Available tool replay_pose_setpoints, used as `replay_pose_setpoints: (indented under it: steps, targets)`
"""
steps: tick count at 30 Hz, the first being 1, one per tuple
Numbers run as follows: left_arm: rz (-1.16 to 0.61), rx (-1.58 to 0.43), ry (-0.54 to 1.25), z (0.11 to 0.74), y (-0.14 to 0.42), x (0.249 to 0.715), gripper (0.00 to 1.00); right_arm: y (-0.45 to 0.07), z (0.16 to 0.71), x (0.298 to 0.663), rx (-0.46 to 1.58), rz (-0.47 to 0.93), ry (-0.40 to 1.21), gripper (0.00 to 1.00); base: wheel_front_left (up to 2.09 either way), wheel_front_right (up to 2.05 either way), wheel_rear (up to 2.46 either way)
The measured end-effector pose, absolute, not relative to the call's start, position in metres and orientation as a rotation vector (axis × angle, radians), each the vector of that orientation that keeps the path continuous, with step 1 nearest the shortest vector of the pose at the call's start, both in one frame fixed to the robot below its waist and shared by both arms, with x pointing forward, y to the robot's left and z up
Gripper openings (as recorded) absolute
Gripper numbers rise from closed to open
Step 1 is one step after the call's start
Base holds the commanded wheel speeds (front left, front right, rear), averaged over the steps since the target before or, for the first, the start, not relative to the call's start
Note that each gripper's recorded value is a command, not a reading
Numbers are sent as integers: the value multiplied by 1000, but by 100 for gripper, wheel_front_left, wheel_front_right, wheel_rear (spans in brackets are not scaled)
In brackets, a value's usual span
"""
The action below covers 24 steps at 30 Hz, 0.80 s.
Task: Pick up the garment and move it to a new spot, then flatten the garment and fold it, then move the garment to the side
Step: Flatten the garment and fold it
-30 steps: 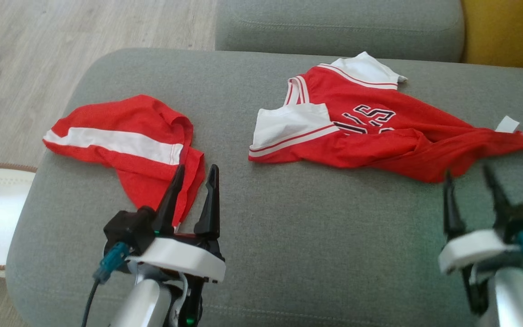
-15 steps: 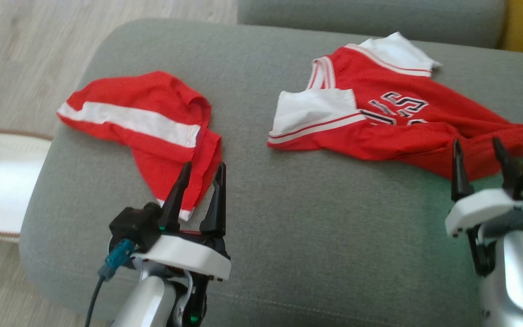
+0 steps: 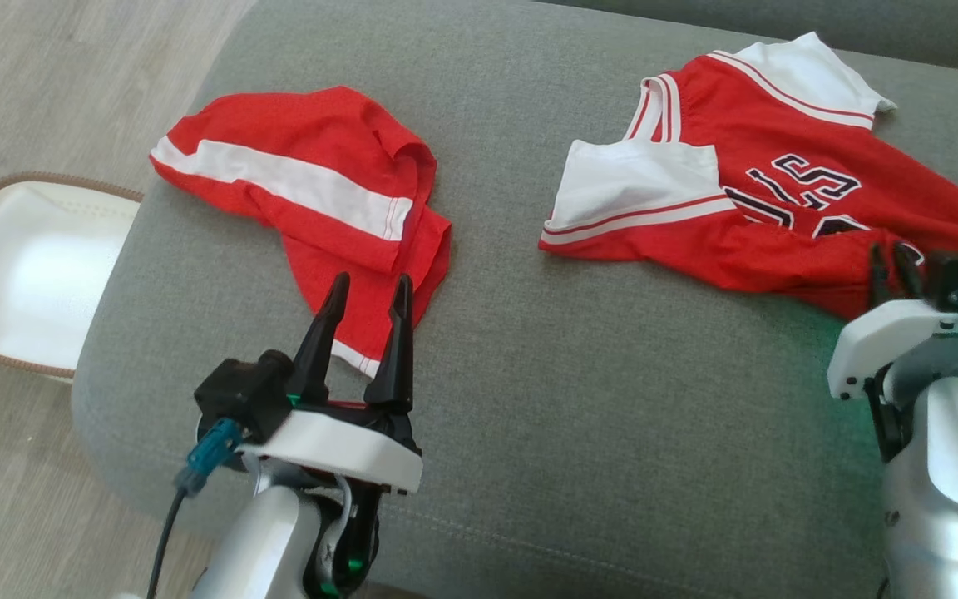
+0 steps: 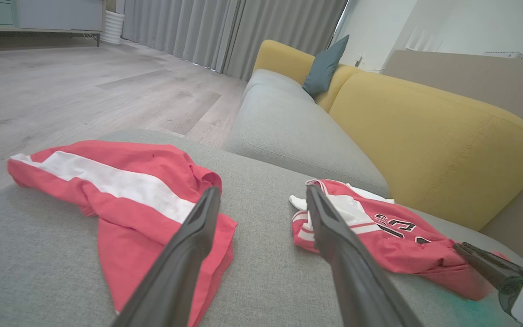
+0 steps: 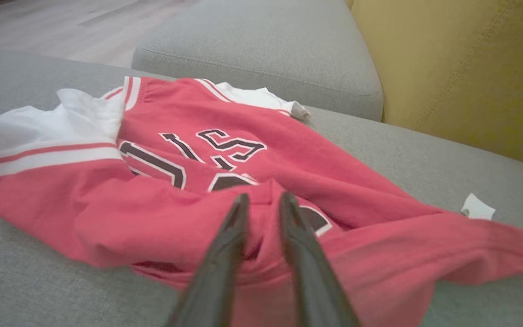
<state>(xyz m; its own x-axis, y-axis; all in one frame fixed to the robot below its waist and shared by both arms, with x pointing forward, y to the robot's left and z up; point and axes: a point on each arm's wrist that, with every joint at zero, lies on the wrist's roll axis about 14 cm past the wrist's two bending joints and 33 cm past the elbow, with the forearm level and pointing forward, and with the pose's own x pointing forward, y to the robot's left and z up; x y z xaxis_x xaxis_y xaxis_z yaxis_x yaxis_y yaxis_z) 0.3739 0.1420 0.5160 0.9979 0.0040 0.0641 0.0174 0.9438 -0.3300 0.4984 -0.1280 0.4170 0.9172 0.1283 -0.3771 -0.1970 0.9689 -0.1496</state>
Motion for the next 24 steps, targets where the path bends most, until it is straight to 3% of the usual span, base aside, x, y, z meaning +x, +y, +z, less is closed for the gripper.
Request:
replay_pose_setpoints:
  steps: [16, 24]
  targets:
    - [-85, -346, -120, 538, 120, 372, 100, -117, 518, 498, -183, 203, 20, 0, 0, 0, 0]
    - [-100, -354, -165, 552, 117, 363, 100, -127, 554, 455, -76, 193, -132, 0, 0, 0, 0]
